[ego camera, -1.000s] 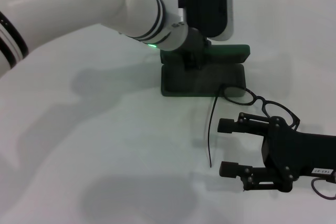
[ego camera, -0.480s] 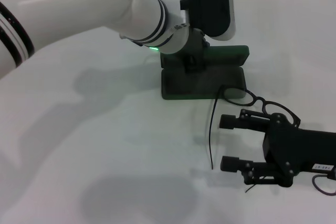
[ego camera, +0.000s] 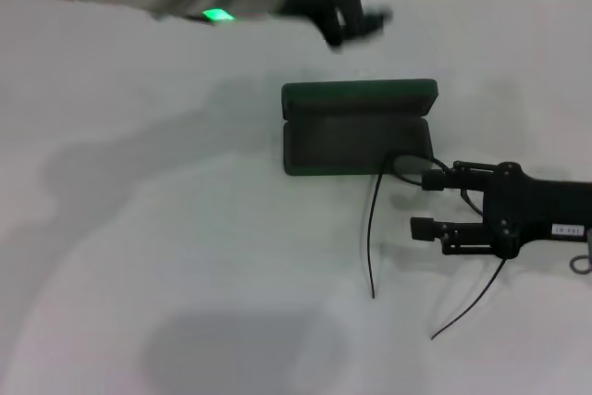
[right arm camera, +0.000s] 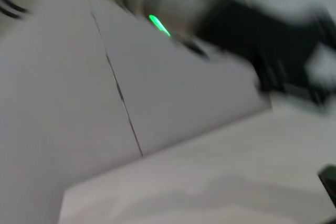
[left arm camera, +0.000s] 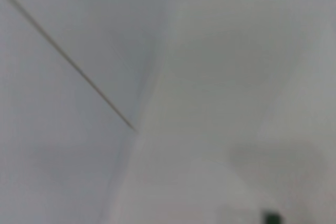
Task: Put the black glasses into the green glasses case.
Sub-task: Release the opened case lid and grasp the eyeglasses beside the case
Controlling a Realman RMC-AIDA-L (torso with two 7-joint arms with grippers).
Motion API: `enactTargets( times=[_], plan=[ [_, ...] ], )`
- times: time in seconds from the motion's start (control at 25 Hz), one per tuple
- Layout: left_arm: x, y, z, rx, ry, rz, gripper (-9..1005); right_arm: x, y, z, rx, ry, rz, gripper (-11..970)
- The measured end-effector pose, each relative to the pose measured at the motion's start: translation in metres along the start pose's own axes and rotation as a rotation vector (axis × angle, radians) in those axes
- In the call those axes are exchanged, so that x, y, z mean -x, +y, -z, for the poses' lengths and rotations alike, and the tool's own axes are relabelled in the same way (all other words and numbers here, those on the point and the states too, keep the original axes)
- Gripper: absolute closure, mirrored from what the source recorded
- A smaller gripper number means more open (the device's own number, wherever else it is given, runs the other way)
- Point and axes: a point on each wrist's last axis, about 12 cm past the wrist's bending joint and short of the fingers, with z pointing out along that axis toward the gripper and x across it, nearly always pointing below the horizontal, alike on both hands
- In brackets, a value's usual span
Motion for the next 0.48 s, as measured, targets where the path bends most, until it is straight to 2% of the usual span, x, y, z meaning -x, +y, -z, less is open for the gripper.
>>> enactTargets(
  times=[0.12,0.24,0.36,0.48],
  plan=[
    [-0.008,0.005,0.049,0.087,-0.172,0.120,562,0.019,-0.011,0.000,-0.027,0.122,-0.017,211],
    [-0.025,0.000,0.082,0.100,-0.314,0.207,565,0.044,-0.022,0.000,-0.090,0.257,-0.024,211],
    [-0.045,-0.009,0.101,0.093,-0.402,0.261,568,0.069,-0.025,-0.005,-0.145,0.382,-0.015,225],
    [-0.060,-0.017,0.107,0.068,-0.444,0.310,570,0.092,-0.024,-0.007,-0.187,0.497,-0.012,240]
  ],
)
